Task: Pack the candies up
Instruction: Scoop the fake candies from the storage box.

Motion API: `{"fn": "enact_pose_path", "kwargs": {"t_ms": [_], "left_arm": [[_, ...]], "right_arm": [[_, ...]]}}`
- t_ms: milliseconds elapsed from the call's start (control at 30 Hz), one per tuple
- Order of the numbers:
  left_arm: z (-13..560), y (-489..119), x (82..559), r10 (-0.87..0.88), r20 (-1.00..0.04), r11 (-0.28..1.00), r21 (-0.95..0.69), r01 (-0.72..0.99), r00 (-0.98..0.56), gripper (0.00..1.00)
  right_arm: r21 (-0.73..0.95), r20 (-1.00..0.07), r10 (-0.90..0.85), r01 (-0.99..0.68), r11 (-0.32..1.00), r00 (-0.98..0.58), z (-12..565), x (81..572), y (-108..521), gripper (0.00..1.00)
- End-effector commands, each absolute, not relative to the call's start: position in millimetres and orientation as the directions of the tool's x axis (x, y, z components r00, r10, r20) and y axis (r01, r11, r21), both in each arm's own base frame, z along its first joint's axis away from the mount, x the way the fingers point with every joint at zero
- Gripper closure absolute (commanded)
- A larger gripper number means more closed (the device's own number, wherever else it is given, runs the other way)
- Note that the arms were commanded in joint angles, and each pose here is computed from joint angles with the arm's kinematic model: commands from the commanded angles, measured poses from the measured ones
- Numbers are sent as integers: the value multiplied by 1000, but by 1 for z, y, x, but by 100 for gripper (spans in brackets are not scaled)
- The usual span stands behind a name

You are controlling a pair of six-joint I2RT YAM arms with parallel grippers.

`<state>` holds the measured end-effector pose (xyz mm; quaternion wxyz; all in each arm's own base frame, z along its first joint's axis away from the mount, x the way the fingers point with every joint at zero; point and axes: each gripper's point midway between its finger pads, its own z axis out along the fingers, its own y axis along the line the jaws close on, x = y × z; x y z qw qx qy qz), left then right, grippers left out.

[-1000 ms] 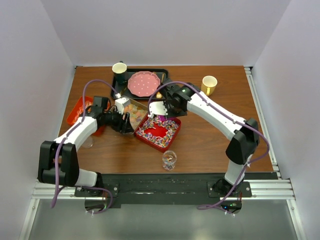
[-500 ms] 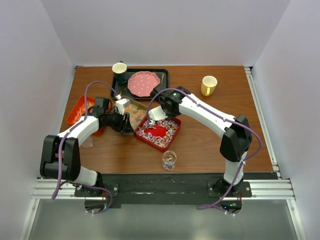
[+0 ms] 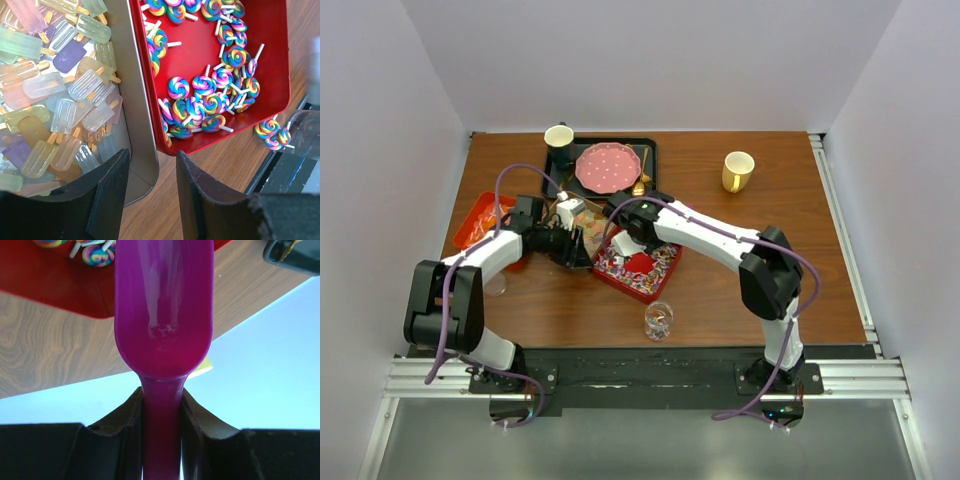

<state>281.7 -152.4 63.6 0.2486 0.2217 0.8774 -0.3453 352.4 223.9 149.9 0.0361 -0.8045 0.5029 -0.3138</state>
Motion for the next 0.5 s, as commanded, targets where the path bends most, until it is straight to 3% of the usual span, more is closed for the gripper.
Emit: {"fn": "enact_pose_path", "kwargs": {"t_ms": [0,233,467], "left_arm": [[63,-161,282,219,-599,630,-516,580,-770,54],[66,-164,288,217,-608,615,-522,591,-763,56],[68,-163,293,224,-611,621,-510,595,-759,57]], "right_arm": [[-395,495,-834,-792,-466,244,146,356,234,100],[-375,375,-848,-775,-508,374,146,318,287,100],[-424,384,-864,-769,-478,326,171,328,272,100]]}}
